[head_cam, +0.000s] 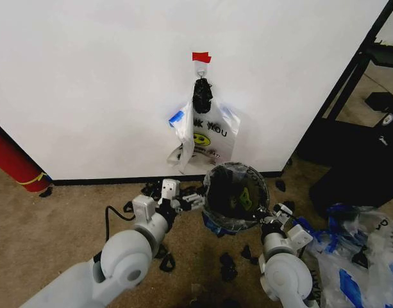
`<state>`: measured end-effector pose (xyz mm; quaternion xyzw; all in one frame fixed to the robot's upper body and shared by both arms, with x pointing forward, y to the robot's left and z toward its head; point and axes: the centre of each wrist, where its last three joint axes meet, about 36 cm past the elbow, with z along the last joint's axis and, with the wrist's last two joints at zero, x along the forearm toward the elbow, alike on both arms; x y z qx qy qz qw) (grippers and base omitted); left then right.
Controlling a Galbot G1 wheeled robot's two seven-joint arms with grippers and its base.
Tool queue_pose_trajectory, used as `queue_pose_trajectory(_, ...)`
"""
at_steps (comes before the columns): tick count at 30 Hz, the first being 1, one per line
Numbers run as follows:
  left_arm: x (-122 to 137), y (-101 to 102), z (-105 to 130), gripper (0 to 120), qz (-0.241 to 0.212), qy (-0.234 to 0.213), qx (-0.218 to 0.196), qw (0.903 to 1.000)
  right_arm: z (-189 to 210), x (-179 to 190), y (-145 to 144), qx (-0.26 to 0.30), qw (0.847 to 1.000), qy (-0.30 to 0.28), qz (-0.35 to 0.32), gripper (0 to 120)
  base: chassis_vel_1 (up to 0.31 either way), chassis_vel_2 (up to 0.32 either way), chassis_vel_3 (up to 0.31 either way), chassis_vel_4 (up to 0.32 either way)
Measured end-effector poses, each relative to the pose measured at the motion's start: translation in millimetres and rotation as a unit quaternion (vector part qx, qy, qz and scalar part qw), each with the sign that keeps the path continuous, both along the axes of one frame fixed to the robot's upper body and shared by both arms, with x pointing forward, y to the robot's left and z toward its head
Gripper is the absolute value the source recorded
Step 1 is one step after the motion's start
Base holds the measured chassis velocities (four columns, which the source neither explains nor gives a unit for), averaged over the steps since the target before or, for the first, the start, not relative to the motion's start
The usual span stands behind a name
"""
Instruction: Pick up the garbage bag from the wall and place it over the trash bin.
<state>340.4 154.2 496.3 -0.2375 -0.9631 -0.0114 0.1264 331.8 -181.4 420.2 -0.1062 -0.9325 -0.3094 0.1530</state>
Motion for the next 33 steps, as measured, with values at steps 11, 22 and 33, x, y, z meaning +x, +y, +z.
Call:
queue_pose_trajectory(11, 2, -30, -21, 100, -0.044, -0.059, 0.141, 0.9873, -2, -1, 1, -0.024, 1.0, -0.004, -0.004, 0, 0.0, 0.0, 0.0, 0.0)
queue_pose_trajectory(22, 16, -41, -35, 100, -0.019, -0.075, 0.21, 0.9745, -4, 0, 1, -0.031, 0.999, -0.006, -0.005, 0, 0.0, 0.0, 0.0, 0.0)
queue_pose_trajectory(33, 22, -44, -37, 98, -0.01, -0.07, 0.226, 0.9716, -4, 0, 3, -0.032, 0.999, -0.01, -0.004, 0, 0.0, 0.0, 0.0, 0.0)
